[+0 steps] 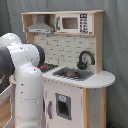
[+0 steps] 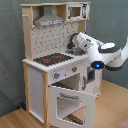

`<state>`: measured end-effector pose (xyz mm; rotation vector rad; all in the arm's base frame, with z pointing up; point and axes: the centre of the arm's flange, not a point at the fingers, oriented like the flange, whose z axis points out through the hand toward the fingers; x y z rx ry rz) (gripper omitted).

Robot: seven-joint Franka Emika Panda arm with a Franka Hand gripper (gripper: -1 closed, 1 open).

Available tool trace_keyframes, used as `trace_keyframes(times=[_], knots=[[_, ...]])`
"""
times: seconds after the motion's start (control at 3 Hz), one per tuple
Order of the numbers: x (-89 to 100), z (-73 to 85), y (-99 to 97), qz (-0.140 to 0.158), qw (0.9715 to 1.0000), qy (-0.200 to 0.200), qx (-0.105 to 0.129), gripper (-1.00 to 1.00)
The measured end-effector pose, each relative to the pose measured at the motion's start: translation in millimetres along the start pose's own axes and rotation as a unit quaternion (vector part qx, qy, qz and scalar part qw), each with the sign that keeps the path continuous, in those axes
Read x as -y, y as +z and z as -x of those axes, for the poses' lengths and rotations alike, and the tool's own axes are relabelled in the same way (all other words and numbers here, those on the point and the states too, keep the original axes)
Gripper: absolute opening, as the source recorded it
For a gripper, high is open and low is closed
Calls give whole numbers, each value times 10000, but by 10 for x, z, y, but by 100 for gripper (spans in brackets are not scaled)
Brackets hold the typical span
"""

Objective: Play with the kitchen

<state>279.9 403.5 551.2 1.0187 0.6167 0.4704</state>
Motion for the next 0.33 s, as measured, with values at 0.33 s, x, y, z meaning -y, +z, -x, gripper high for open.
trace_keyframes(times=[0.33], knots=[[-2, -26, -2, -58, 9986, 515, -142, 100]])
